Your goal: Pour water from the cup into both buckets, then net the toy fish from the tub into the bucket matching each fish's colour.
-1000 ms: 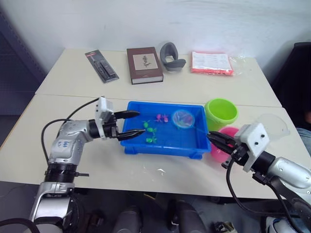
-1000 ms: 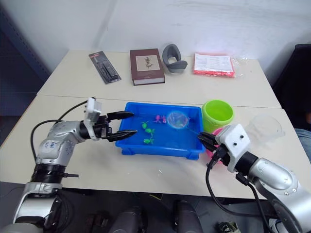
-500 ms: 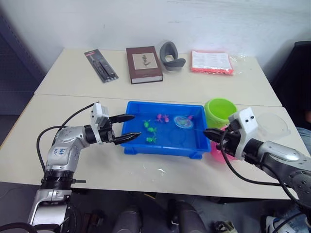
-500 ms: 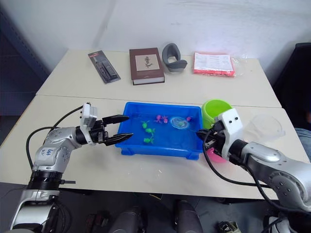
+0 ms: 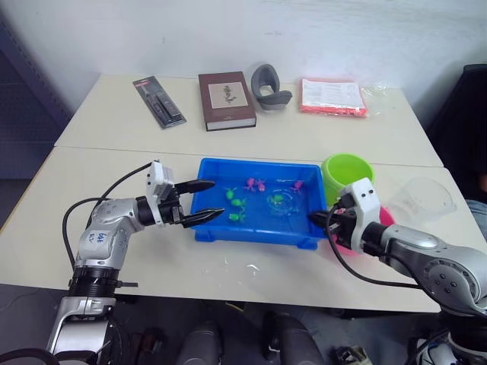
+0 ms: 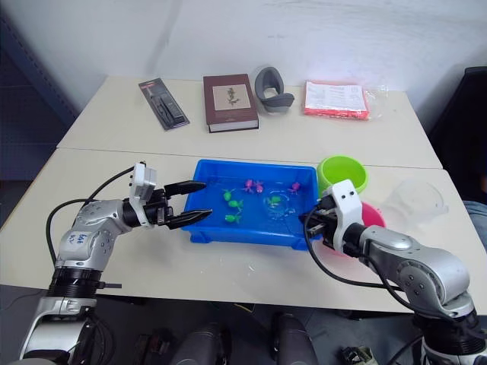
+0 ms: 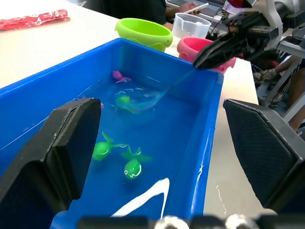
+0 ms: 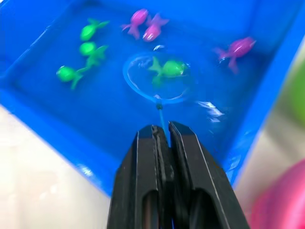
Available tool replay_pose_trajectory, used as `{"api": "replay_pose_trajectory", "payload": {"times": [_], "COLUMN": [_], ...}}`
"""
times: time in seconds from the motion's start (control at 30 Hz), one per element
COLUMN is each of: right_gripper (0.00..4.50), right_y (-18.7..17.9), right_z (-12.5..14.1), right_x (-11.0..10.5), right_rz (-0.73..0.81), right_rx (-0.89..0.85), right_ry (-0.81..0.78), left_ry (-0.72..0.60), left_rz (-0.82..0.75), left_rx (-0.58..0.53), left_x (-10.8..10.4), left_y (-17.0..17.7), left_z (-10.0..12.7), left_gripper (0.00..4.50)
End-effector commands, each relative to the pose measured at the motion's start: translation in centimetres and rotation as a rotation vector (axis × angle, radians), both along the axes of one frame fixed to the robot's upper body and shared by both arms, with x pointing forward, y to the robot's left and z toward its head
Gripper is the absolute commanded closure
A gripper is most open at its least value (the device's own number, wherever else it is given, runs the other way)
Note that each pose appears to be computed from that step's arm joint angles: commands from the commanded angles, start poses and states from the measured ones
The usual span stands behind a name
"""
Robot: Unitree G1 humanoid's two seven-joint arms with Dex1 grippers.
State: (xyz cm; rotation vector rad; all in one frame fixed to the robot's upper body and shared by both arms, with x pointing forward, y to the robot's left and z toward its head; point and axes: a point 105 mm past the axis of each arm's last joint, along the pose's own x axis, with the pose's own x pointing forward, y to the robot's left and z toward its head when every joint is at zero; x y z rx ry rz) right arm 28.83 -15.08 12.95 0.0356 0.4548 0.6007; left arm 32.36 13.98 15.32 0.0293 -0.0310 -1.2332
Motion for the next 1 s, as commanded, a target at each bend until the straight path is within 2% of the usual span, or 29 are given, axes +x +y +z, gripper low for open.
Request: {"api": "replay_pose_trajectory", "payload": {"times": [0.03,0.23,0.43,0.63,0.77,0.9,1.0], "right_gripper": [4.50,4.50,4.50,4.50,4.50,4.50,4.50], "right_y": [-0.7,-2.0,-1.9,-2.9,-2.5,-1.2,-0.6], "right_z": [2.2,2.8,2.8,3.5,4.3,5.1,4.8], "right_x": [0.4,1.4,2.3,3.5,3.3,2.3,1.0], "right_rz": [-0.047,-0.149,-0.175,-0.257,-0.221,-0.121,-0.039], "right_rx": [0.020,0.023,0.005,-0.059,-0.127,-0.157,-0.206], "right_ry": [-0.054,-0.040,-0.003,-0.063,-0.182,-0.331,-0.403], "left_ry": [-0.062,-0.060,-0.062,-0.068,-0.071,-0.072,-0.071], "left_rz": [-0.024,-0.031,-0.039,-0.041,-0.040,-0.039,-0.038], "left_rx": [-0.007,-0.008,-0.013,-0.018,-0.020,-0.017,-0.014], "left_x": [0.0,0.0,0.1,0.2,0.2,0.2,0.1], "left_y": [-0.5,-0.7,-1.0,-1.1,-1.1,-1.0,-0.7], "left_z": [1.5,1.3,1.2,1.1,1.1,1.0,0.8], "left_gripper": [0.06,0.06,0.06,0.06,0.06,0.06,0.06]}}
